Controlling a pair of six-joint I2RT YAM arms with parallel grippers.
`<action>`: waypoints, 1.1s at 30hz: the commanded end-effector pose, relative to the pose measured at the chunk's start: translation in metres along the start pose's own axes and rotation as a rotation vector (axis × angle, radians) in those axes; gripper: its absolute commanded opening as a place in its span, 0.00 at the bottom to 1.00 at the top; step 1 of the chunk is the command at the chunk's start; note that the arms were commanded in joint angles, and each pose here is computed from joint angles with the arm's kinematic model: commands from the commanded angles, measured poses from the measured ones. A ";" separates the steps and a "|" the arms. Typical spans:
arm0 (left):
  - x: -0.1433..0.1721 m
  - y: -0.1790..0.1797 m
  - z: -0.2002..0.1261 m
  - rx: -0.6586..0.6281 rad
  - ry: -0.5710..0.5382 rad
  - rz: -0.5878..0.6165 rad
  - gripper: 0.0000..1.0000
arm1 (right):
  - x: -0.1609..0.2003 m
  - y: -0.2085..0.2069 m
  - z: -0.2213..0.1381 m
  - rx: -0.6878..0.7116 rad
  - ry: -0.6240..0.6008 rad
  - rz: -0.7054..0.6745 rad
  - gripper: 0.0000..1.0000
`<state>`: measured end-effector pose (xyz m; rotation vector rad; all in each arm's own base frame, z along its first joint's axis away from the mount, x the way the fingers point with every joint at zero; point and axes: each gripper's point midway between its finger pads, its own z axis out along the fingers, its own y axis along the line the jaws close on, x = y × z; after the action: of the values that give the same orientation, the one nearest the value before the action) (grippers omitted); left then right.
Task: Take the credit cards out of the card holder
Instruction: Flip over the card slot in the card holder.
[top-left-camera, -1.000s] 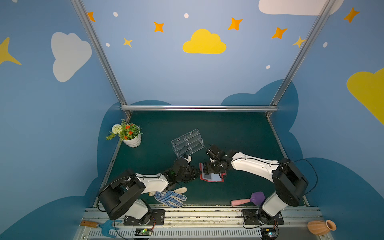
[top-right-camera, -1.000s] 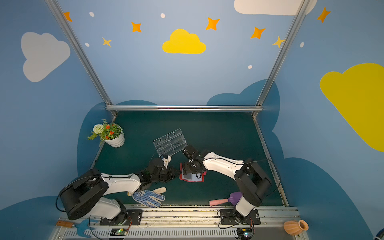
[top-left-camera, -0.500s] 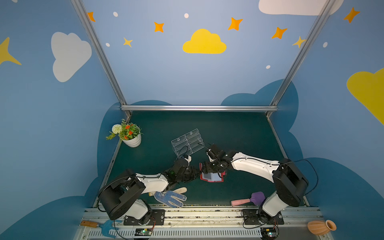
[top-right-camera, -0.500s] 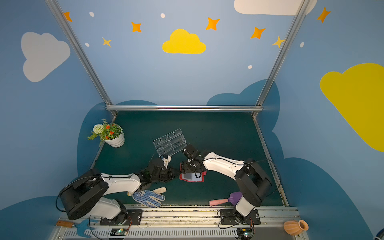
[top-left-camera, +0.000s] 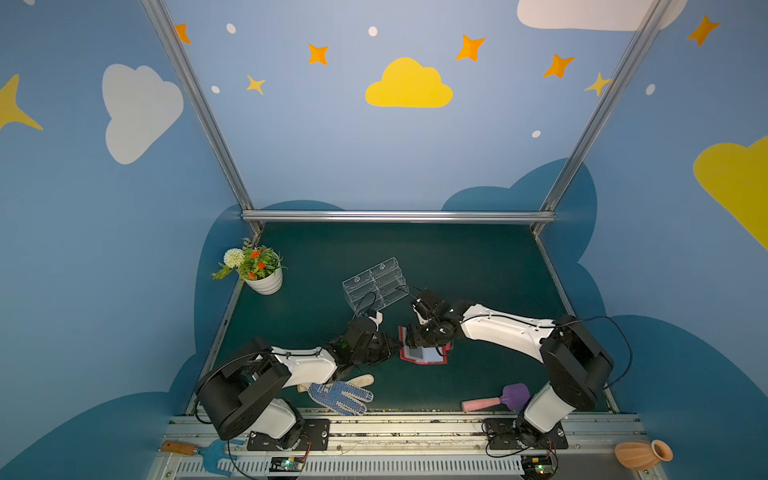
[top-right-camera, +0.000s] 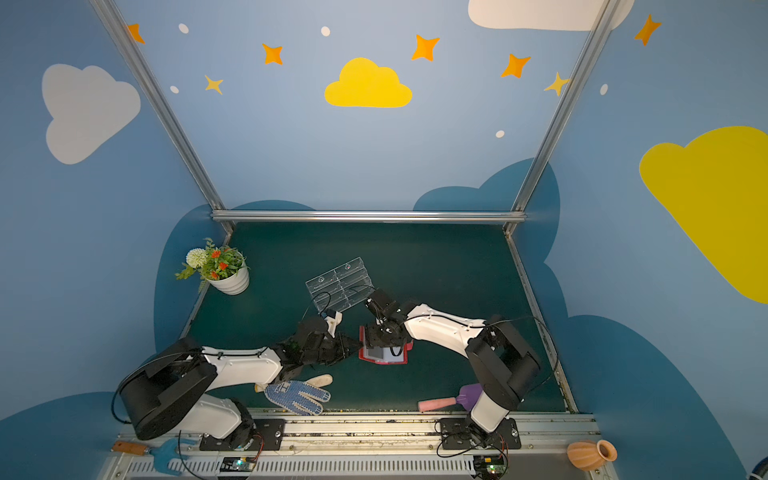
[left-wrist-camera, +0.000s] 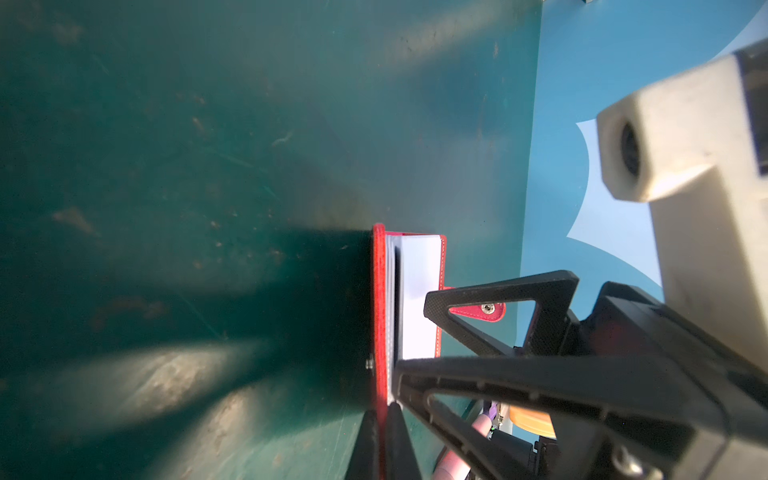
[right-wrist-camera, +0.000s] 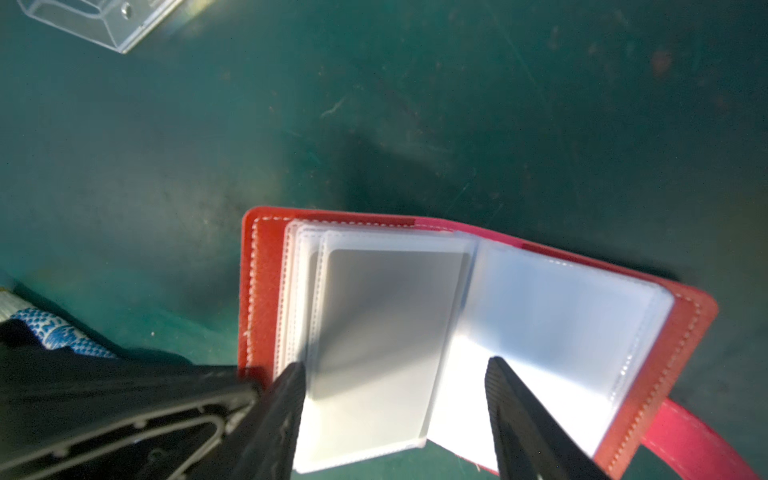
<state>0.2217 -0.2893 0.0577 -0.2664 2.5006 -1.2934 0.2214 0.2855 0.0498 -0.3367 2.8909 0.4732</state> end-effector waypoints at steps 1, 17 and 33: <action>0.000 -0.002 -0.004 0.010 -0.007 0.025 0.04 | 0.009 -0.018 0.004 0.053 0.030 0.019 0.62; 0.000 0.005 -0.004 -0.017 -0.011 0.020 0.04 | 0.009 -0.039 -0.009 0.069 0.008 0.066 0.48; -0.009 0.023 -0.019 -0.114 -0.030 0.030 0.60 | 0.007 -0.067 -0.050 0.039 -0.075 0.141 0.63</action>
<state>0.2249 -0.2701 0.0513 -0.2887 2.5290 -1.2052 0.2278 0.2150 0.0636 -0.1165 2.8760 0.4216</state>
